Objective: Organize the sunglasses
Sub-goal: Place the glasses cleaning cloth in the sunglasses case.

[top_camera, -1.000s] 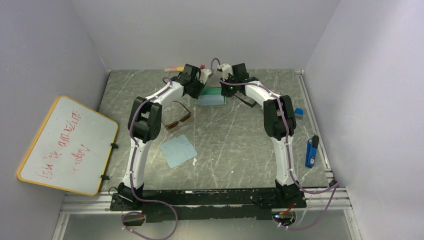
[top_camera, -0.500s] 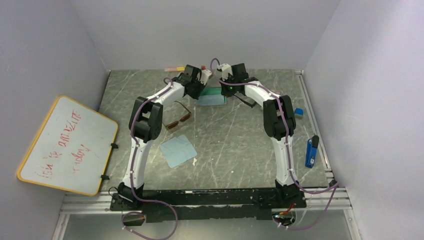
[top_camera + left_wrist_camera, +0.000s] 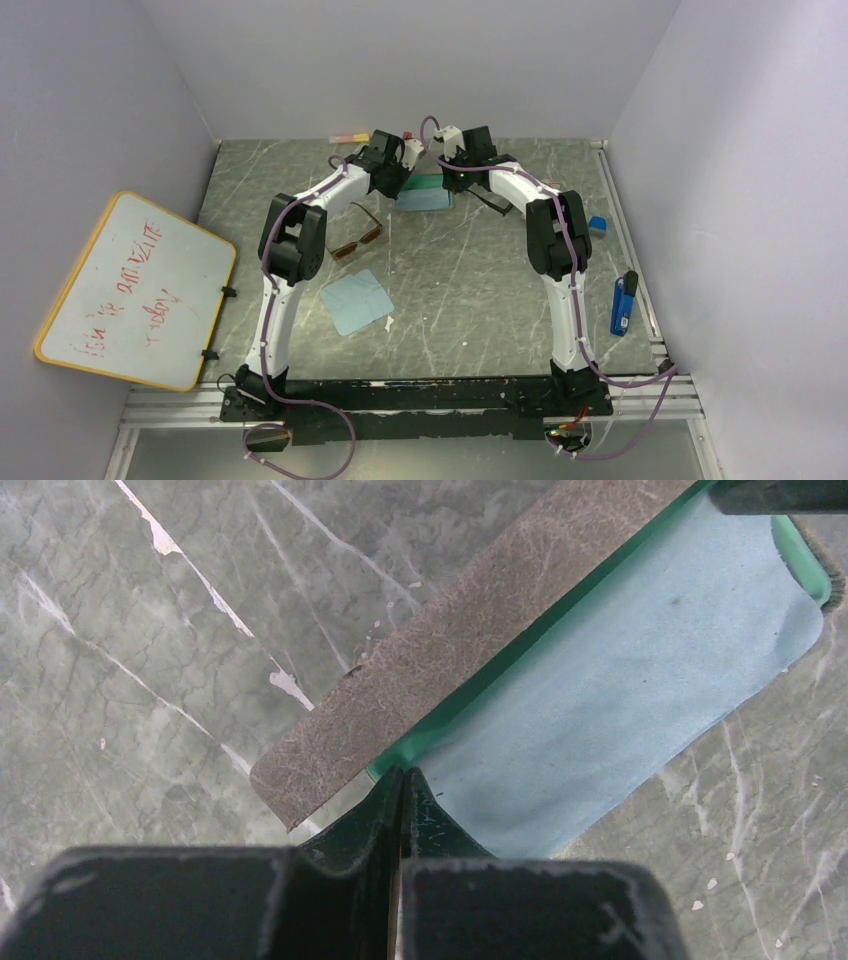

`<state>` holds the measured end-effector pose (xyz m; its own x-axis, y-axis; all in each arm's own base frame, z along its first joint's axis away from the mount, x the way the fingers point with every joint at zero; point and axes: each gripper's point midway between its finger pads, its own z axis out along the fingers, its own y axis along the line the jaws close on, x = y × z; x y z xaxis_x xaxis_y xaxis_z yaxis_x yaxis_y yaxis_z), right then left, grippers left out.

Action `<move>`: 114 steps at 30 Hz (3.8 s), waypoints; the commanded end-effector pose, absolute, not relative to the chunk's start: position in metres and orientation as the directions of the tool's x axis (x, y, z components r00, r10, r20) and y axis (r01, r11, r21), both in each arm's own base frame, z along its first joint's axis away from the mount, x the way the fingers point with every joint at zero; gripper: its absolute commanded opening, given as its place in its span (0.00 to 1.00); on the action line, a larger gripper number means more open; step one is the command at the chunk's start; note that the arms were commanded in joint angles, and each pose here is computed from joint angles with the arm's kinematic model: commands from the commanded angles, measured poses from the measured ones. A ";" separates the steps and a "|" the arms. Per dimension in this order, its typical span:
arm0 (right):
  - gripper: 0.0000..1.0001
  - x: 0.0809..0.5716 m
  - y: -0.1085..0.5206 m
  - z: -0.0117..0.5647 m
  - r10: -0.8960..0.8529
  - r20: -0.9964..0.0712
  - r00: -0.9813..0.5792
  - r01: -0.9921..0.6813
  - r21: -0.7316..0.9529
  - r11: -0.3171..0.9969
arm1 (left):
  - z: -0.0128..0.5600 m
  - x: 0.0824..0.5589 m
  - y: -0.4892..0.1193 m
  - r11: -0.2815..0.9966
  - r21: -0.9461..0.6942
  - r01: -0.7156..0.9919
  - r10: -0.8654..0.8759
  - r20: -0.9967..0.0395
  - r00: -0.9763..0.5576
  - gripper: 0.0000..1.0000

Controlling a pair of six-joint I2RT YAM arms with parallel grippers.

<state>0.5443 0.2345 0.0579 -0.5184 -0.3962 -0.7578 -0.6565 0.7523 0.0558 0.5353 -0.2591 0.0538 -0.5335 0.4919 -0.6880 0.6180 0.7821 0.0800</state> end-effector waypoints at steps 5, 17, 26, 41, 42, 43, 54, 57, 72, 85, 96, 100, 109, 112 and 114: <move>0.00 0.552 0.239 0.071 -0.384 -0.787 -0.483 -0.647 0.025 0.762 | 0.070 0.547 -0.264 0.786 0.113 0.608 0.486 -0.722 -0.493 0.05; 0.00 0.551 0.238 0.065 -0.396 -0.779 -0.487 -0.646 0.017 0.763 | 0.070 0.547 -0.264 0.788 0.120 0.604 0.487 -0.721 -0.493 0.05; 0.00 0.551 0.235 0.063 -0.397 -0.777 -0.489 -0.635 0.004 0.773 | 0.070 0.547 -0.266 0.786 0.130 0.604 0.495 -0.719 -0.488 0.05; 0.00 0.553 0.235 0.057 -0.397 -0.770 -0.500 -0.632 0.011 0.775 | 0.071 0.548 -0.264 0.788 0.145 0.598 0.500 -0.718 -0.484 0.05; 0.00 0.553 0.234 0.058 -0.396 -0.770 -0.500 -0.630 0.010 0.776 | 0.072 0.548 -0.265 0.788 0.145 0.598 0.499 -0.719 -0.484 0.05; 0.00 0.553 0.235 0.058 -0.395 -0.771 -0.500 -0.630 0.010 0.777 | 0.072 0.547 -0.265 0.789 0.144 0.598 0.498 -0.719 -0.485 0.05; 0.00 0.553 0.235 0.062 -0.385 -0.779 -0.496 -0.625 0.012 0.781 | 0.074 0.546 -0.264 0.792 0.148 0.593 0.495 -0.723 -0.482 0.05; 0.00 0.554 0.235 0.063 -0.378 -0.781 -0.496 -0.619 0.013 0.785 | 0.074 0.546 -0.263 0.793 0.148 0.591 0.494 -0.723 -0.482 0.05; 0.00 0.554 0.237 0.063 -0.381 -0.784 -0.490 -0.622 0.008 0.783 | 0.076 0.546 -0.262 0.794 0.154 0.588 0.496 -0.724 -0.480 0.05; 0.08 0.548 0.236 0.061 -0.396 -0.775 -0.492 -0.634 0.007 0.773 | 0.075 0.542 -0.263 0.787 0.150 0.598 0.501 -0.722 -0.478 0.08; 0.21 0.546 0.237 0.063 -0.395 -0.775 -0.493 -0.639 0.016 0.769 | 0.079 0.539 -0.260 0.791 0.159 0.590 0.498 -0.727 -0.472 0.14; 0.24 0.545 0.238 0.065 -0.394 -0.777 -0.492 -0.640 0.016 0.768 | 0.081 0.539 -0.260 0.792 0.159 0.589 0.496 -0.731 -0.469 0.20; 0.25 0.543 0.237 0.069 -0.391 -0.782 -0.486 -0.640 0.013 0.768 | 0.089 0.539 -0.255 0.800 0.178 0.573 0.492 -0.741 -0.458 0.27; 0.25 0.543 0.235 0.070 -0.390 -0.784 -0.483 -0.635 0.007 0.772 | 0.093 0.539 -0.254 0.804 0.182 0.566 0.487 -0.747 -0.452 0.29; 0.25 0.542 0.234 0.071 -0.388 -0.786 -0.481 -0.633 0.005 0.774 | 0.094 0.538 -0.254 0.806 0.180 0.564 0.482 -0.752 -0.450 0.30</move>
